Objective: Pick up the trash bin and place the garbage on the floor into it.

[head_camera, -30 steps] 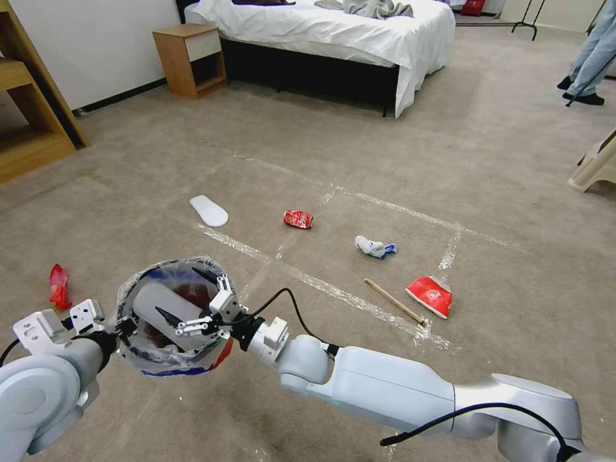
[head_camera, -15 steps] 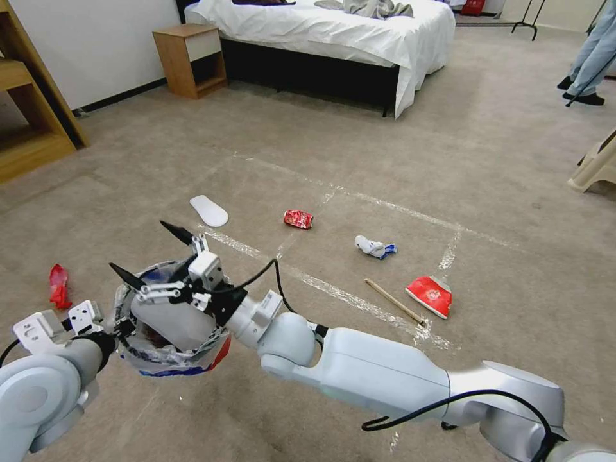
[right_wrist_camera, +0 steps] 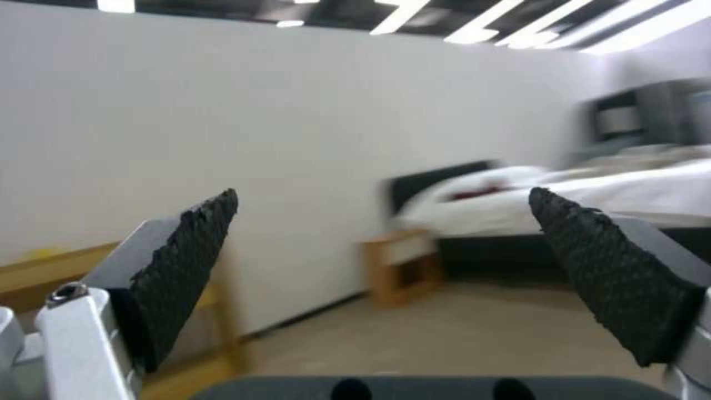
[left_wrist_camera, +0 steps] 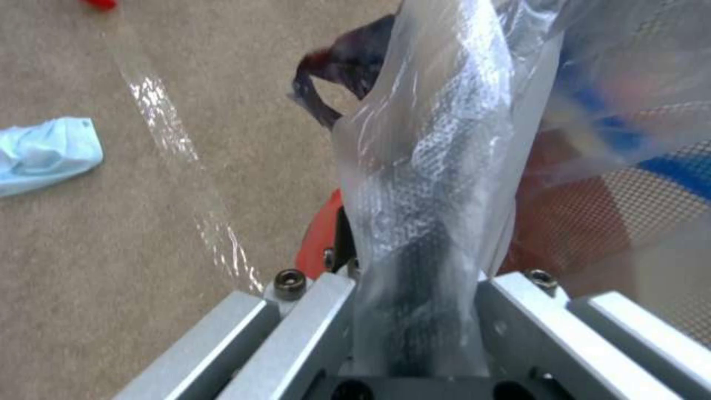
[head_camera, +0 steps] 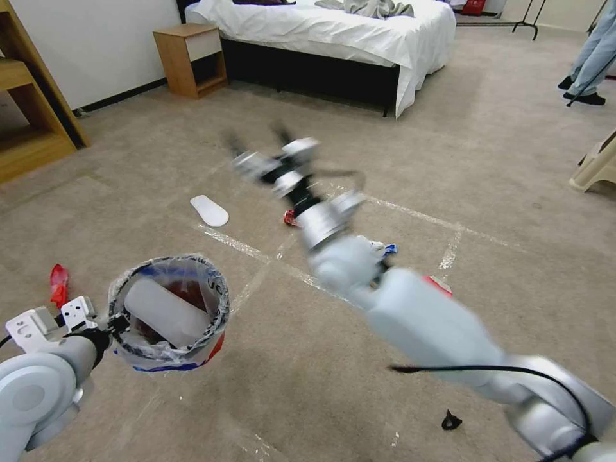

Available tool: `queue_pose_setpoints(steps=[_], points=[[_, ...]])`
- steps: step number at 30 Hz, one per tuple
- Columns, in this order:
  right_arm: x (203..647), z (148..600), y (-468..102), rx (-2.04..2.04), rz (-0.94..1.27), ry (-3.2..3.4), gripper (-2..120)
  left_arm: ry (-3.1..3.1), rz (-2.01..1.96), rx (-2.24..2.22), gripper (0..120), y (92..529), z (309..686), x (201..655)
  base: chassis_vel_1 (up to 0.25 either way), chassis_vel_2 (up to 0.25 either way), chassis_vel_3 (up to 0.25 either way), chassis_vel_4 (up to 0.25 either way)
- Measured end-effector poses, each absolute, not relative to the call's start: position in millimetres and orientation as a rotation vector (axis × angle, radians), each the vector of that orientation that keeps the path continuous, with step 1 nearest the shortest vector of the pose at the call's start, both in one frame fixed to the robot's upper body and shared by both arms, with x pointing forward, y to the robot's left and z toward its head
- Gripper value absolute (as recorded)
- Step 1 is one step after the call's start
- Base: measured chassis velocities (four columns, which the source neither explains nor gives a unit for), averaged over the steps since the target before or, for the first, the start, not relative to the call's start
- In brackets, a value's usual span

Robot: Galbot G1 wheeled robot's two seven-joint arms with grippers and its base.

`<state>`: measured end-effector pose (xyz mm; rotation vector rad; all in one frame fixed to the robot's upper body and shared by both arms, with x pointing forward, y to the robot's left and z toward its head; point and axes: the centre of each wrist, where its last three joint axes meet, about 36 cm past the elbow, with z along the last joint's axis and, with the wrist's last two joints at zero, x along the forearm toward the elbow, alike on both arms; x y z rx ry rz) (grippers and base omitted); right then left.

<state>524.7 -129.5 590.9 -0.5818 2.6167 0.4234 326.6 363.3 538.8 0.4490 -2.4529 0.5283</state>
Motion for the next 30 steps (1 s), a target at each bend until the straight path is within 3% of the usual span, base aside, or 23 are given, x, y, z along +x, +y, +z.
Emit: queue_pose_setpoints(steps=[8, 14, 16, 26, 30], points=[[507.7, 613.1, -259.1, -0.076, 0.344, 2.691, 100, -2.479, 0.501, 0.456, 0, 366.9, 535.9, 327.7, 0.000, 0.000, 0.000, 0.000], [483.3, 613.1, -299.2, 0.127, 0.330, 2.704, 100, -2.486, 0.488, 0.464, 0, 368.2, 533.8, 328.0, 0.000, 0.000, 0.000, 0.000], [456.7, 604.1, -320.5, 0.238, 0.315, 2.746, 100, -2.490, 0.479, 0.465, 0, 368.1, 534.0, 326.5, 0.000, 0.000, 0.000, 0.000], [393.0, 570.0, -326.9, 0.360, 0.246, 2.879, 100, -2.512, 0.453, 0.470, 0, 369.1, 534.1, 322.8, 0.000, 0.000, 0.000, 0.000], [367.4, 534.1, -312.4, 0.294, 0.198, 2.946, 100, -2.532, 0.448, 0.468, 0, 369.0, 537.2, 321.2, 0.000, 0.000, 0.000, 0.000]])
